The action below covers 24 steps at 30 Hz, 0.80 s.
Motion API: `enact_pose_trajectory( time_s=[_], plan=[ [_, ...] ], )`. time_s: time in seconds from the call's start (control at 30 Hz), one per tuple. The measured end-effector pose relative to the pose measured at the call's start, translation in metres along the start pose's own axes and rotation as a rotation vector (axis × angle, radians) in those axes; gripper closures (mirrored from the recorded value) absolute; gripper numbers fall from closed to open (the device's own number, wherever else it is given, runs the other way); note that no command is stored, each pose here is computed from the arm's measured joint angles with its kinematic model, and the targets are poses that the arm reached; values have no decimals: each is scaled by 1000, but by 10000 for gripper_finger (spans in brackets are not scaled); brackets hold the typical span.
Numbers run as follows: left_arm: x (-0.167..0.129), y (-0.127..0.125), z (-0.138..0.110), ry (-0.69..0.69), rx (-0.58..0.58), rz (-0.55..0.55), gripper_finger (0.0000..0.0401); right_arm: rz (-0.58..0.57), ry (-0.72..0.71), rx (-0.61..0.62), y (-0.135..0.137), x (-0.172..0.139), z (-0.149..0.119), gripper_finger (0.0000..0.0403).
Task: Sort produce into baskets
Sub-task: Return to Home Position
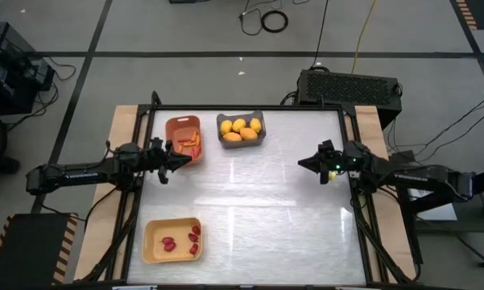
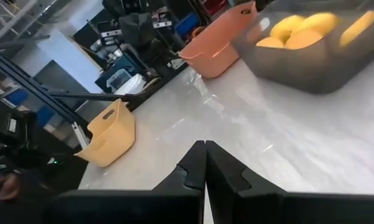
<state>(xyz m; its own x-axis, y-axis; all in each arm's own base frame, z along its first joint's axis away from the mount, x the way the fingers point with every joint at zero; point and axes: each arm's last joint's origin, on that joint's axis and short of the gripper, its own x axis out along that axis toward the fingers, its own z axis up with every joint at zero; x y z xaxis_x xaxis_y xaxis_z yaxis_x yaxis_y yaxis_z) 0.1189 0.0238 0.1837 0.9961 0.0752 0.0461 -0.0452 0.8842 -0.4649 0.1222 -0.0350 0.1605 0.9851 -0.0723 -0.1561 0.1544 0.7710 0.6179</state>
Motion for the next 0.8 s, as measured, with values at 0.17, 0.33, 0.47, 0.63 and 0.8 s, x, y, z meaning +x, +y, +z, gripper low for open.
enact_pose_trajectory(
  time_s=[0.17, 0.33, 0.47, 0.63, 0.8],
  plan=[
    [0, 0, 0, 3, -1, -4, 375, -88, 67, 29, -8, -12, -8, 403],
    [0, 0, 0, 10, 4, -15, 375, -84, -2, -31, -4, -18, 0, 403],
    [0, 0, 0, 8, 43, -16, 375, -125, 16, -134, -7, -20, -3, 403],
    [0, 0, 0, 8, 74, -16, 375, -135, 32, -179, -8, -19, -4, 403],
    [0, 0, -2, 9, 151, -22, 375, -134, 42, -224, -8, -18, -4, 403]
  ],
)
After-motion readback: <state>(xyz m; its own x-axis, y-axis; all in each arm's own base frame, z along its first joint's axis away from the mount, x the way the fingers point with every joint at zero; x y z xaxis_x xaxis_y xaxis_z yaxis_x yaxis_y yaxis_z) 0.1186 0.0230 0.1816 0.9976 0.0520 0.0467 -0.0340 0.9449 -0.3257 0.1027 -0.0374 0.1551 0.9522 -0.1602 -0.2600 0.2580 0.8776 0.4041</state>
